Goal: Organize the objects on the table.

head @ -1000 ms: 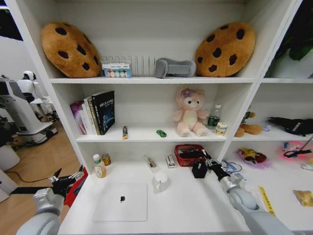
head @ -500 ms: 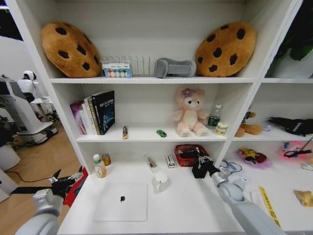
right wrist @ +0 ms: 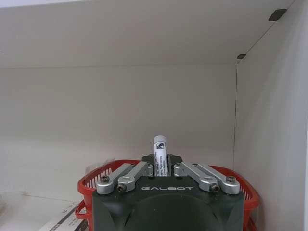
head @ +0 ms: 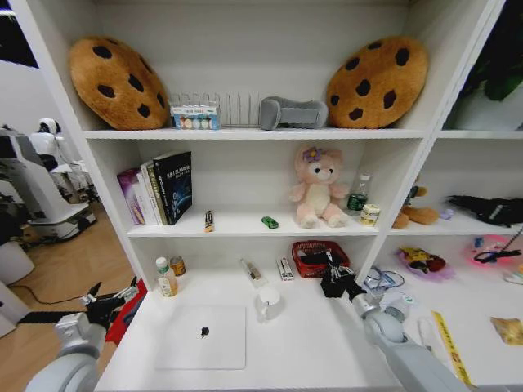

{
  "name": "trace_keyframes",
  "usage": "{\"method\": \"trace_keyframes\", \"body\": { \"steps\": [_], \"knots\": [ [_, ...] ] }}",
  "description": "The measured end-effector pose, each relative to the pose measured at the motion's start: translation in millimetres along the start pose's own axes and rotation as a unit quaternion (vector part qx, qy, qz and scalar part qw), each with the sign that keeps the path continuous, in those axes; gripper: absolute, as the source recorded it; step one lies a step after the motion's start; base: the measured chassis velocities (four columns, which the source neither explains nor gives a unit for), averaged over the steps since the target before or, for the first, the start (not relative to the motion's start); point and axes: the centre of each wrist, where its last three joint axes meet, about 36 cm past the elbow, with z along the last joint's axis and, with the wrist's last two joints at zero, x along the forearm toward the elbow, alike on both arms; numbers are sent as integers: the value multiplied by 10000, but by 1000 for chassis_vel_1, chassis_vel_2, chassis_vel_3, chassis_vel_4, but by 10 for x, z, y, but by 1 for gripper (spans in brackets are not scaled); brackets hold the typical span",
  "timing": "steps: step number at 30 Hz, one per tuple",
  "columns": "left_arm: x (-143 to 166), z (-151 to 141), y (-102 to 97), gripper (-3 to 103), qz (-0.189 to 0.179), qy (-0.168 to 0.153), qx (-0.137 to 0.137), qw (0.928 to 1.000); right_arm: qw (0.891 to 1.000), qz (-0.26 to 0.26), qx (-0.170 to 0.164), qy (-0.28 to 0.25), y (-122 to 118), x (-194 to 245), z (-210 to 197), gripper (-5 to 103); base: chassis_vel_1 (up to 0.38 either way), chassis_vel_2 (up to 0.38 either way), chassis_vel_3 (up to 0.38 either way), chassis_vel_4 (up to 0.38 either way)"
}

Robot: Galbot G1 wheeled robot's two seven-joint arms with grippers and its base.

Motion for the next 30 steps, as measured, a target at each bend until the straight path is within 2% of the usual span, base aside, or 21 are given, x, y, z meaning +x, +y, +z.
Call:
{"method": "trace_keyframes", "body": {
  "steps": [1,3,6,8,9,10,11,14,17,18,20,21,24,26,29,30],
  "knots": [
    [0,0,0,100,0,0,0,10000,10000,0,0,0,0,0,0,15,0,0,0,0],
    [-15,4,-1,100,2,2,1,10000,10000,14,-5,-13,-9,-3,-9,24,0,0,0,0],
    [-18,7,-4,100,6,6,3,10000,10000,21,-7,-22,-15,-8,-16,30,0,0,0,0],
    [-20,21,-19,100,22,22,11,10000,10000,42,-29,-56,-29,-28,-36,40,0,0,0,0],
    [-20,21,-19,100,22,22,11,10000,10000,42,-29,-56,-29,-28,-36,40,0,0,0,0],
    [-23,31,-27,100,23,31,18,10000,10000,57,-37,-71,-43,-34,-49,51,0,0,0,0],
    [-26,31,-28,100,22,30,19,10000,9999,67,-46,-79,-52,-35,-57,57,0,0,0,0],
    [-28,30,-28,100,21,26,19,10000,9999,76,-57,-91,-59,-34,-68,62,0,0,0,0],
    [-31,25,-26,100,21,23,17,10000,9997,47,-185,-175,-58,19,-196,78,0,0,0,0],
    [-31,25,-26,100,21,23,17,10000,9997,47,-185,-175,-58,19,-196,78,0,0,0,0],
    [-30,24,-28,100,20,23,22,10000,9992,-134,-329,-192,5,122,-358,89,0,0,0,0],
    [-30,24,-28,100,20,23,22,10000,9992,-134,-329,-192,5,122,-358,89,0,0,0,0],
    [-23,22,-38,100,23,14,34,10000,9979,-433,-430,-225,177,275,-551,98,0,0,0,0],
    [-24,13,-45,100,27,-3,35,10000,9975,-591,-335,-207,354,428,-706,100,0,0,0,0],
    [-23,13,-45,100,28,-4,35,10000,9975,-595,-320,-208,364,436,-718,100,0,0,0,0],
    [-17,0,-48,100,28,-24,42,10000,9976,-611,-224,-222,450,521,-814,100,0,0,0,0]
  ]
}}
